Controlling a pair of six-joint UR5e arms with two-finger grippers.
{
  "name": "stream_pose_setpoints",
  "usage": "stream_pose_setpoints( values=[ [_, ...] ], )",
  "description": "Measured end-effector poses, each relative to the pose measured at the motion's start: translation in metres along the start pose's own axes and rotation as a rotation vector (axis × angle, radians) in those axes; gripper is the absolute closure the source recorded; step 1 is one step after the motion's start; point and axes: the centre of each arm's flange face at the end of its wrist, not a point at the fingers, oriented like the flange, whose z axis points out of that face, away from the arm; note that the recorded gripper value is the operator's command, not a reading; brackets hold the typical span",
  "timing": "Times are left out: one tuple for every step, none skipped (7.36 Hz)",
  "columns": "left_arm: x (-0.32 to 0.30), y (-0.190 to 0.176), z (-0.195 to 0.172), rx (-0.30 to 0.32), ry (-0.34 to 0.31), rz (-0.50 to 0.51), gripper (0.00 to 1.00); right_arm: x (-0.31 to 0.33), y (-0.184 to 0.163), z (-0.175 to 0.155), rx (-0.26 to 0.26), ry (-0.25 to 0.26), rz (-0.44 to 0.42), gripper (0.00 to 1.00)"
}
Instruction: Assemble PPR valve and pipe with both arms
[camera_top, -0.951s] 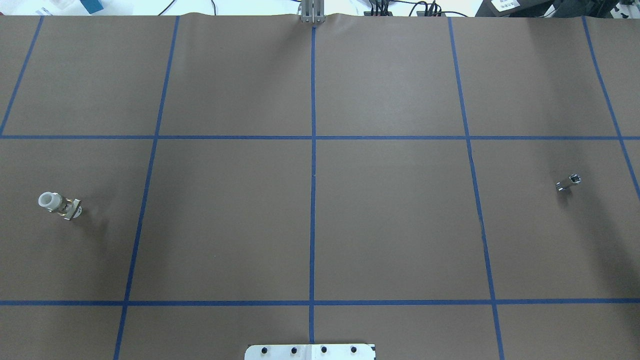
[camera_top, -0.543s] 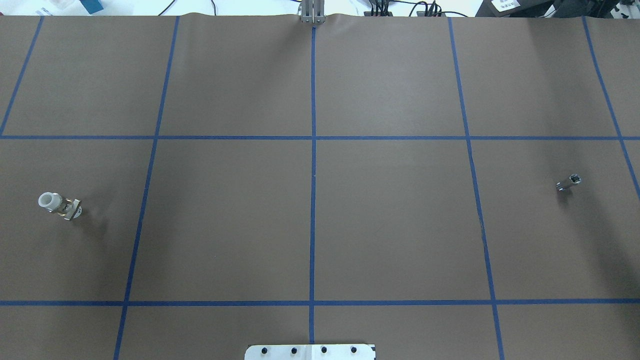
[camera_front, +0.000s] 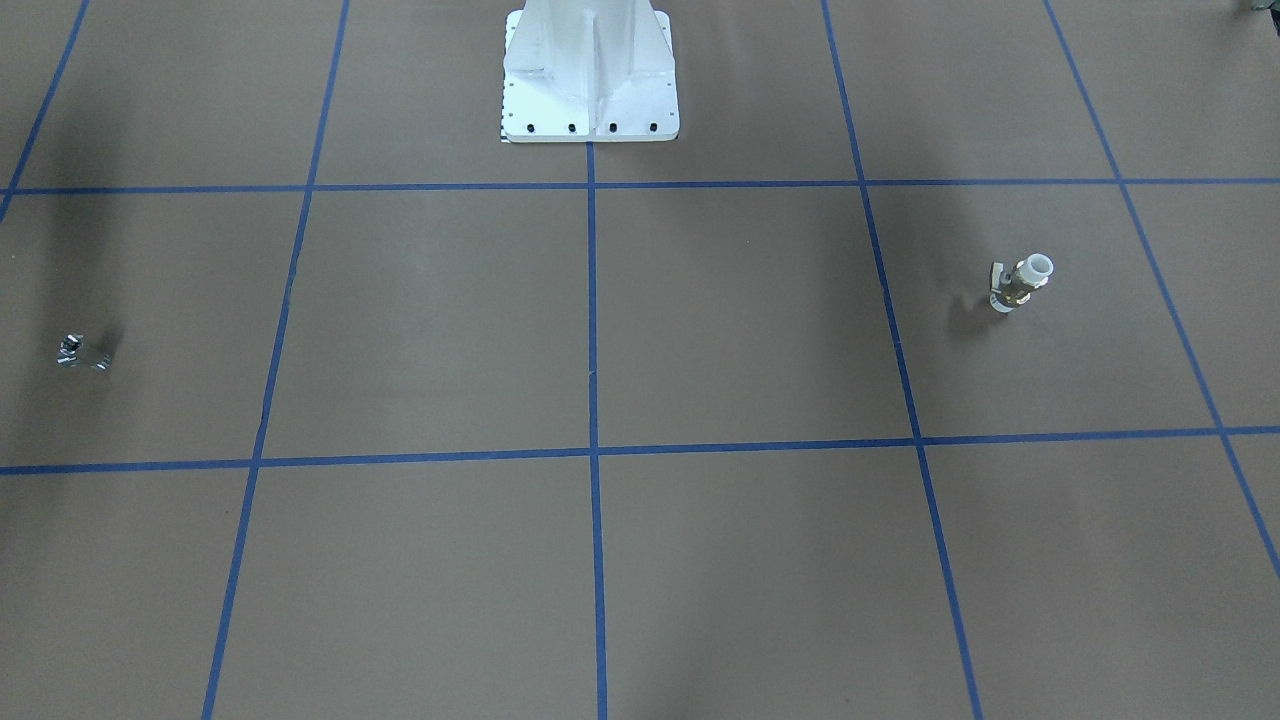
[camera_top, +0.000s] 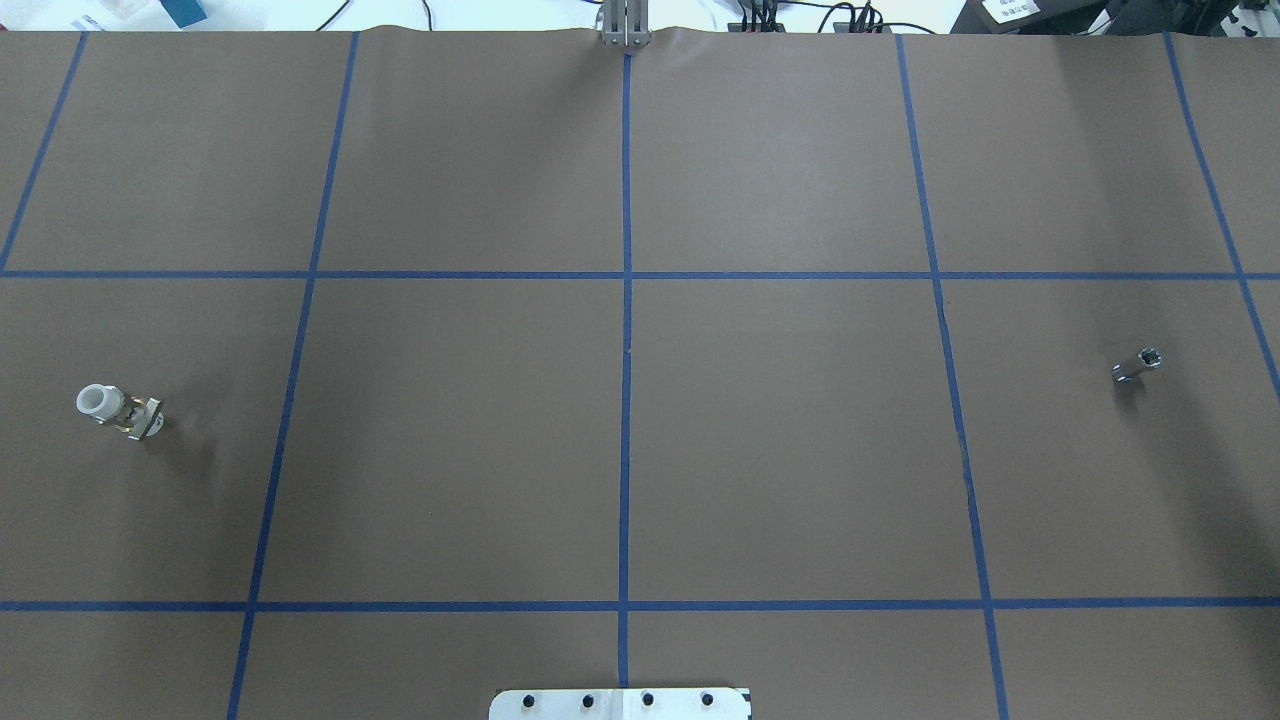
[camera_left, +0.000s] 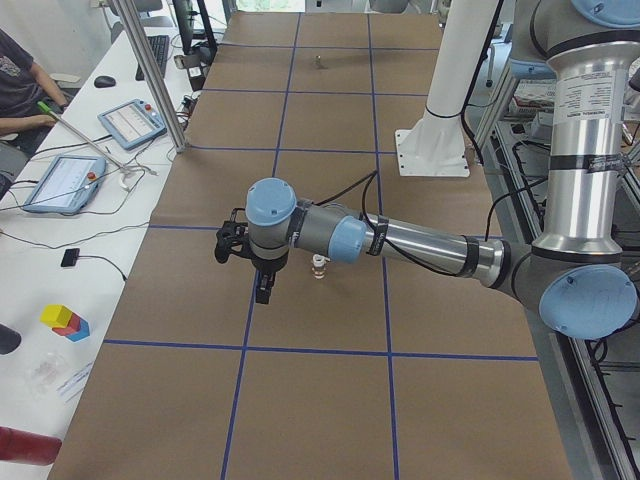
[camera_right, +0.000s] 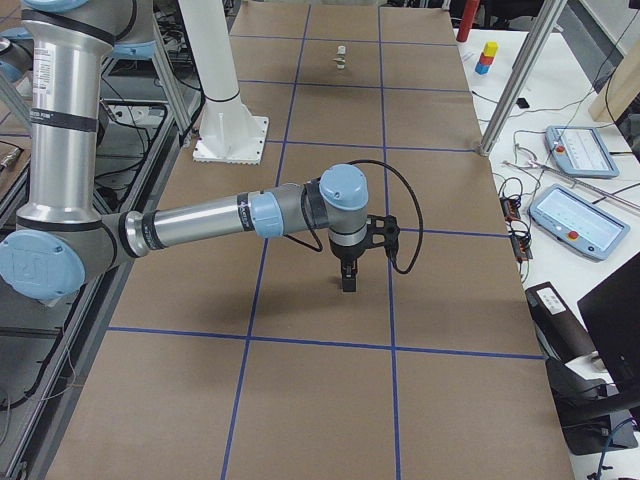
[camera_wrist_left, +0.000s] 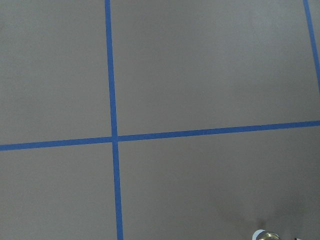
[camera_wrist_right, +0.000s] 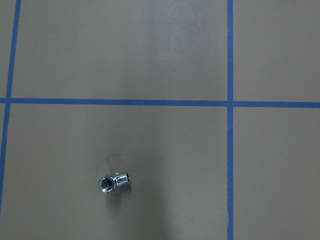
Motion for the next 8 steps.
stream_pose_setpoints(
  values=[
    [0.006, 0.000, 0.005, -0.001, 0.005, 0.020, 0.00, -0.001, -0.001, 0.000, 0.000, -0.002, 0.000, 0.00],
    [0.011, 0.000, 0.009, -0.005, 0.008, 0.032, 0.00, -0.002, -0.001, 0.000, -0.001, -0.010, 0.000, 0.00],
    [0.030, -0.001, 0.019, -0.016, 0.016, 0.034, 0.00, -0.004, -0.001, 0.000, -0.004, -0.027, 0.001, 0.00],
    [0.064, 0.000, 0.037, -0.035, 0.029, 0.011, 0.00, -0.007, -0.001, 0.000, -0.008, -0.044, 0.002, 0.00],
    [0.096, 0.008, 0.061, -0.061, 0.037, -0.017, 0.00, -0.007, -0.001, 0.001, -0.012, -0.052, 0.007, 0.00],
    [0.121, 0.022, 0.091, -0.086, 0.025, -0.017, 0.00, -0.005, -0.001, 0.003, -0.015, -0.055, 0.012, 0.00],
    [0.147, 0.039, 0.122, -0.100, -0.001, -0.008, 0.00, -0.005, -0.001, 0.004, -0.018, -0.057, 0.014, 0.00],
    [0.167, 0.053, 0.145, -0.106, -0.015, -0.013, 0.00, -0.006, -0.001, 0.004, -0.020, -0.062, 0.014, 0.00]
  ],
)
